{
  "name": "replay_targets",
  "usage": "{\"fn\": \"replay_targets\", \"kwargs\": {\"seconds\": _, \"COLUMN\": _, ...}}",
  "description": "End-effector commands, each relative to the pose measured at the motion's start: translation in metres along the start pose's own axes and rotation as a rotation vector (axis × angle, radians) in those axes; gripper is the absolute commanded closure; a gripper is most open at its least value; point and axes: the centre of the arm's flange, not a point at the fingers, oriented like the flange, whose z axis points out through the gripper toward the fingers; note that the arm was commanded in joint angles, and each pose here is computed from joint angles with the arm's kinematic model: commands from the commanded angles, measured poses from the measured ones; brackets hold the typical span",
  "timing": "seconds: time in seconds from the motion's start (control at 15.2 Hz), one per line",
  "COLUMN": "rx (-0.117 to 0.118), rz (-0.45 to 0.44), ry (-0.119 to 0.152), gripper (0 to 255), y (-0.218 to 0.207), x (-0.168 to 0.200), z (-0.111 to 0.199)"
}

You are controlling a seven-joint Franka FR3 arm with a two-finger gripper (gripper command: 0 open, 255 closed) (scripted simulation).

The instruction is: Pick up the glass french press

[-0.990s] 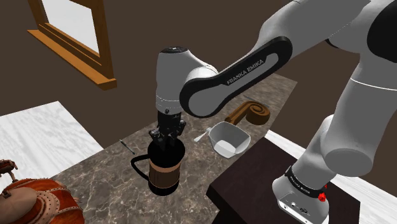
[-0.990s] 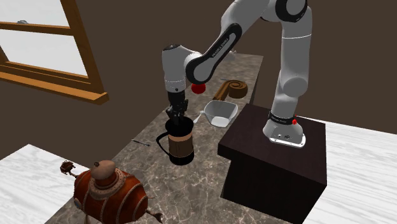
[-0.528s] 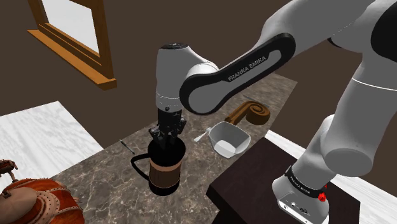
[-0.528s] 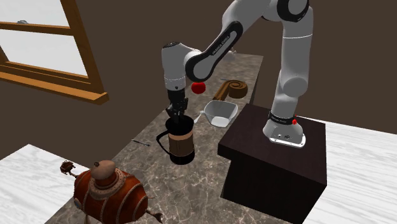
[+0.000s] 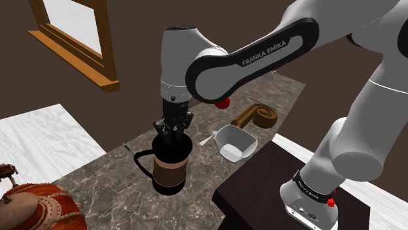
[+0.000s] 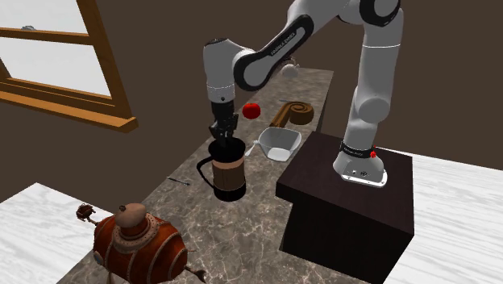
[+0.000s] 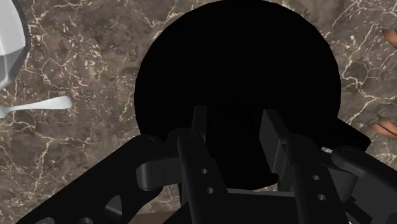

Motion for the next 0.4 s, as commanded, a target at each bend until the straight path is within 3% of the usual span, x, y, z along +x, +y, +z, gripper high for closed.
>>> {"fn": "replay_targets", "kwargs": {"seconds": 0.0, "rx": 0.002, "rz": 0.000, "ry": 0.003, "gripper": 255, "y": -0.001, "x": 0.000, "z": -0.012}}
{"fn": "replay_targets", "kwargs": {"seconds": 0.33, "rx": 0.002, "rz": 0.000, "ry": 0.003, "gripper": 255, "y": -0.001, "x": 0.000, "z": -0.028}}
